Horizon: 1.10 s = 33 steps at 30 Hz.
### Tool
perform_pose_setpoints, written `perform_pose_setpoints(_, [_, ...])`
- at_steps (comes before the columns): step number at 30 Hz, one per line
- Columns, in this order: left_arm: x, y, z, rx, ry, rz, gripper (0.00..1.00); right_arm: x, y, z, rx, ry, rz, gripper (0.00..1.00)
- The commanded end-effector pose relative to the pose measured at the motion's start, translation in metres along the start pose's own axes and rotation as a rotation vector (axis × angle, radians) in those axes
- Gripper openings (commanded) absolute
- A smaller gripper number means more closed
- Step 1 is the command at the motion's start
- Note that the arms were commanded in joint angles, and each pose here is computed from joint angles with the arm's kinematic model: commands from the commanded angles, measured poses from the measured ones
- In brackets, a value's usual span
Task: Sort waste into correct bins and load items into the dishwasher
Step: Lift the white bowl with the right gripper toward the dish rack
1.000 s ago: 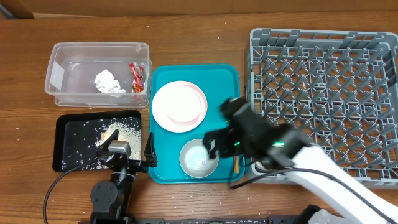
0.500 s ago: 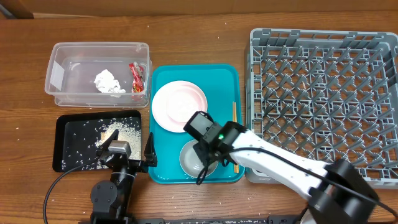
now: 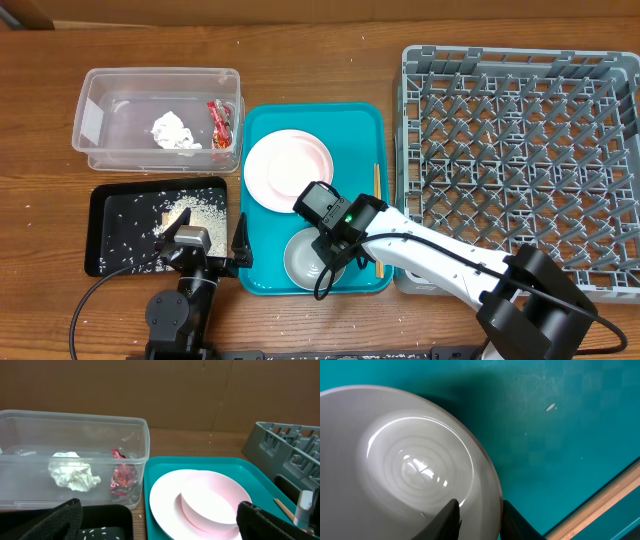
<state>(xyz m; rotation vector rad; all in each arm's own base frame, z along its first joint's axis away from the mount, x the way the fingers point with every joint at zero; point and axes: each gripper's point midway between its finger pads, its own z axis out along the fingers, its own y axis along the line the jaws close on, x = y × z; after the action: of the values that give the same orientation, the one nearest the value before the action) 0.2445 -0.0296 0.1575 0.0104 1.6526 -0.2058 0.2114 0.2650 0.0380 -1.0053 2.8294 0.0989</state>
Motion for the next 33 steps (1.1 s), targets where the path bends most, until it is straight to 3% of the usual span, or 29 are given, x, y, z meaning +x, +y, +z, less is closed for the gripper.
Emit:
perform_pose_setpoints(1, [0.000,-0.003,0.000,0.016,-0.006,0.005,1.00,-0.003,0.005,-0.005,-0.020,-0.007,-0.033,0.34])
perform_pose_setpoints(3, [0.000,-0.003,0.000,0.016,-0.006,0.005,1.00,0.001,0.004,-0.005,-0.017,0.008,-0.033,0.43])
perform_pose_setpoints(5, [0.000,-0.003,0.000,0.016,-0.006,0.005,1.00,0.003,0.003,-0.005,-0.015,0.016,-0.033,0.42])
perform_pose_setpoints(8, [0.000,-0.003,0.000,0.016,-0.006,0.005,1.00,0.003,0.003,-0.005,-0.015,0.017,-0.033,0.31])
perform_pose_setpoints(12, [0.000,-0.003,0.000,0.016,-0.006,0.005,1.00,0.003,0.003,-0.005,-0.015,0.016,-0.033,0.04])
perform_pose_setpoints(20, [0.000,-0.003,0.000,0.016,-0.006,0.005,1.00,-0.001,-0.006,-0.019,0.030,-0.024,0.093,0.04])
perform_pose_setpoints(27, [0.000,-0.003,0.000,0.016,-0.006,0.005,1.00,-0.020,-0.048,-0.098,0.212,-0.268,0.301,0.04])
perform_pose_setpoints(33, [0.000,-0.003,0.000,0.016,-0.006,0.005,1.00,-0.007,-0.126,-0.196,0.516,-0.608,0.661,0.04])
